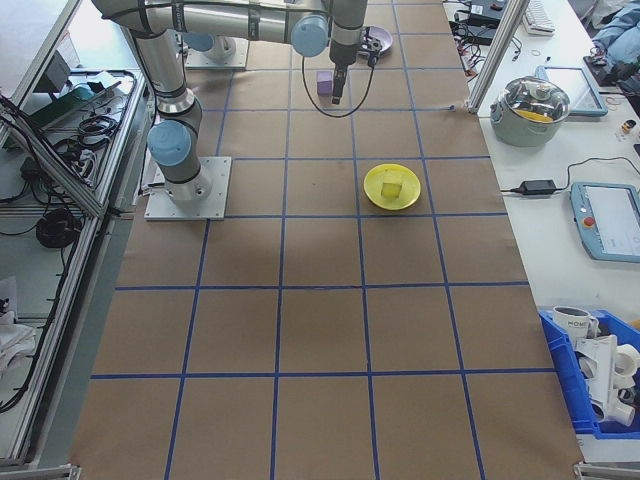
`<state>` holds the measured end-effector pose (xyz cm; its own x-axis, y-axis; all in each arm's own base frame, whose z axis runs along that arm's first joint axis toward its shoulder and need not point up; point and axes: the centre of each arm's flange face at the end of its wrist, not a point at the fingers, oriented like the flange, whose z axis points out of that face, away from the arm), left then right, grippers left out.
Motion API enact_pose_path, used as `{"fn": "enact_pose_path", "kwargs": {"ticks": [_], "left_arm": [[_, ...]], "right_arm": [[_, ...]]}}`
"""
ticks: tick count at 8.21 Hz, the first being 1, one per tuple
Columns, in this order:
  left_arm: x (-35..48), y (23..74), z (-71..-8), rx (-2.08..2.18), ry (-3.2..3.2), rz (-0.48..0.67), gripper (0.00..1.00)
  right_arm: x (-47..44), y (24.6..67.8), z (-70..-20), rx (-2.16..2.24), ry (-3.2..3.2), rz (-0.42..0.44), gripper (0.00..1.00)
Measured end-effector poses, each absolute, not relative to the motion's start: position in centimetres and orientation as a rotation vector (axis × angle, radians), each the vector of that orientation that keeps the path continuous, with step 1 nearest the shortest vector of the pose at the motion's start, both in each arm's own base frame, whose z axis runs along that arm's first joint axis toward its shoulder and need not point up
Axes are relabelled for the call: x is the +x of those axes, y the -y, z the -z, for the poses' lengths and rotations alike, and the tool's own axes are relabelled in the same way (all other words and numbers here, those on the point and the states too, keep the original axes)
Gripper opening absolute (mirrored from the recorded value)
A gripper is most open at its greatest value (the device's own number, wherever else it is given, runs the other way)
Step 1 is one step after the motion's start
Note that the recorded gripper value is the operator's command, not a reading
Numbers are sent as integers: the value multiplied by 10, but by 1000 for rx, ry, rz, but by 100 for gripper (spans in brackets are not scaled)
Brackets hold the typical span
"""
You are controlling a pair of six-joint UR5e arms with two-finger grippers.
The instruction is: Sort blocks by color into plates
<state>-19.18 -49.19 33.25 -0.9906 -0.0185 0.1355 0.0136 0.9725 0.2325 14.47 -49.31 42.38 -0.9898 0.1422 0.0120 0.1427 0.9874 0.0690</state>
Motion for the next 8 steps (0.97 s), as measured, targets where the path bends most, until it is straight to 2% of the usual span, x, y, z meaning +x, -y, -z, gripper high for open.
{"fn": "enact_pose_path", "kwargs": {"ticks": [2,5,8], "left_arm": [[-203,498,-303,45,2983,437,100],[-226,495,-268,-13,2994,527,100],[-242,489,-232,-166,3045,496,100]], "right_arm": [[134,471,-455,-231,3113,81,100],[129,468,-488,-233,3091,67,100],[130,466,-499,-232,3091,94,100]]}}
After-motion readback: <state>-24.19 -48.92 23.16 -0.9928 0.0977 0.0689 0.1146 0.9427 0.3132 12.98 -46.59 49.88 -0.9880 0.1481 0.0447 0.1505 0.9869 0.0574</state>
